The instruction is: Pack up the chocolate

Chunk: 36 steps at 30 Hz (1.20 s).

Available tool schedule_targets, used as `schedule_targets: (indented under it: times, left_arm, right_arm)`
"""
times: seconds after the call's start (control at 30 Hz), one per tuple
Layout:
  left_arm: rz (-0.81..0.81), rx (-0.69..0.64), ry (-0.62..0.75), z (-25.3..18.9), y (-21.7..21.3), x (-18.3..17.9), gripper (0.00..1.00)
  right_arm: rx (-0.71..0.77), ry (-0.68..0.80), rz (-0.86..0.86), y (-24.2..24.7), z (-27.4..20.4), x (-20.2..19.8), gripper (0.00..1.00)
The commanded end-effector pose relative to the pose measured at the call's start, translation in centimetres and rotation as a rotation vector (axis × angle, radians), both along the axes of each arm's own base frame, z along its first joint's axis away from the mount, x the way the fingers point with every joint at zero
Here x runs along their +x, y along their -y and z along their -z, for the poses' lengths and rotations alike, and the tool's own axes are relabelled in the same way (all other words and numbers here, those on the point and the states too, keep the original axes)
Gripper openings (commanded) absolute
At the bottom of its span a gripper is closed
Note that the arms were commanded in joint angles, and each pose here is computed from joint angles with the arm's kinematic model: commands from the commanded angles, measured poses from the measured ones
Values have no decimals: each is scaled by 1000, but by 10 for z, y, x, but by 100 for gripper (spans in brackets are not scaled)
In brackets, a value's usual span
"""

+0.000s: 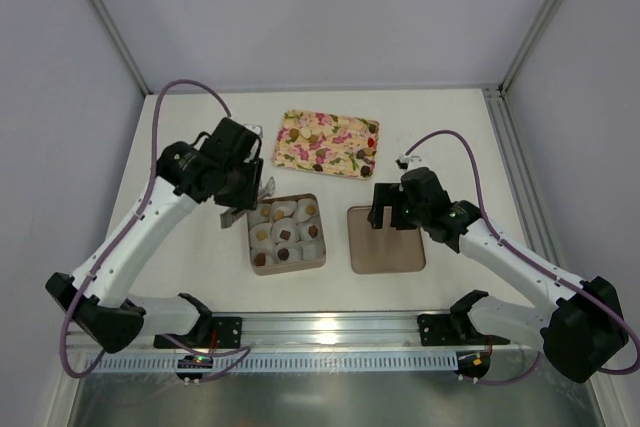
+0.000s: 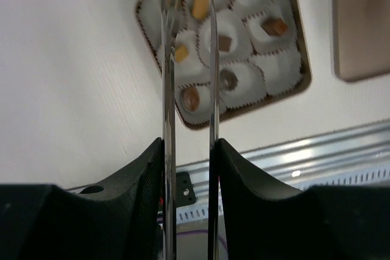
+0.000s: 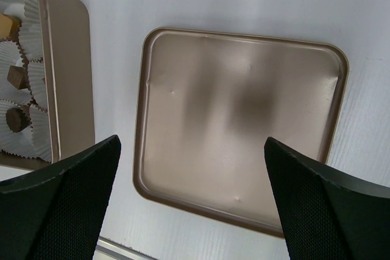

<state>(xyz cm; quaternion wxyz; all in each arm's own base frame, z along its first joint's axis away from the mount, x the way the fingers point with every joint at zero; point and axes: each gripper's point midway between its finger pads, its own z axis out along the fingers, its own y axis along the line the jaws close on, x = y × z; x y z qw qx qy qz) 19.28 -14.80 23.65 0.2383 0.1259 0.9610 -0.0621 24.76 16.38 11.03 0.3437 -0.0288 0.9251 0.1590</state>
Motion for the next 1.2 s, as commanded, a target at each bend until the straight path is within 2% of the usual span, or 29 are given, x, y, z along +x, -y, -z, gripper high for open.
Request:
schedule_targets:
  times: [0.0,0.07,0.13,0.27,0.3,0.5,0.87,1.17]
  left_arm:
    - [-122,-5,116,-20,-25,60,39]
    - [-188,-12,137,-18,-34,95,41]
    - [-296,-10,156,-16,-61,126,41]
    - [-456,-52,156,16,-92,189,41]
    - [-515,-56,152,24,-108,201,41]
    - [-644,-42,117,74,-145,253,41]
    - [-749,-27,22,138,-190,285,45]
    - [-748,-4,-60,178,-199,285,54]
  right_arm:
    - [34,45,-23,-6,-14,4,100]
    - [40,50,-29,-7,-17,4,100]
    - [45,56,-36,-8,-20,4,100]
    - [49,55,-51,-11,-24,5,100]
    - [53,52,-55,-12,-26,5,100]
    - [64,59,-45,-12,-30,5,100]
    - [73,63,-36,-9,-33,0,100]
    - [66,55,-34,-6,-30,-4,100]
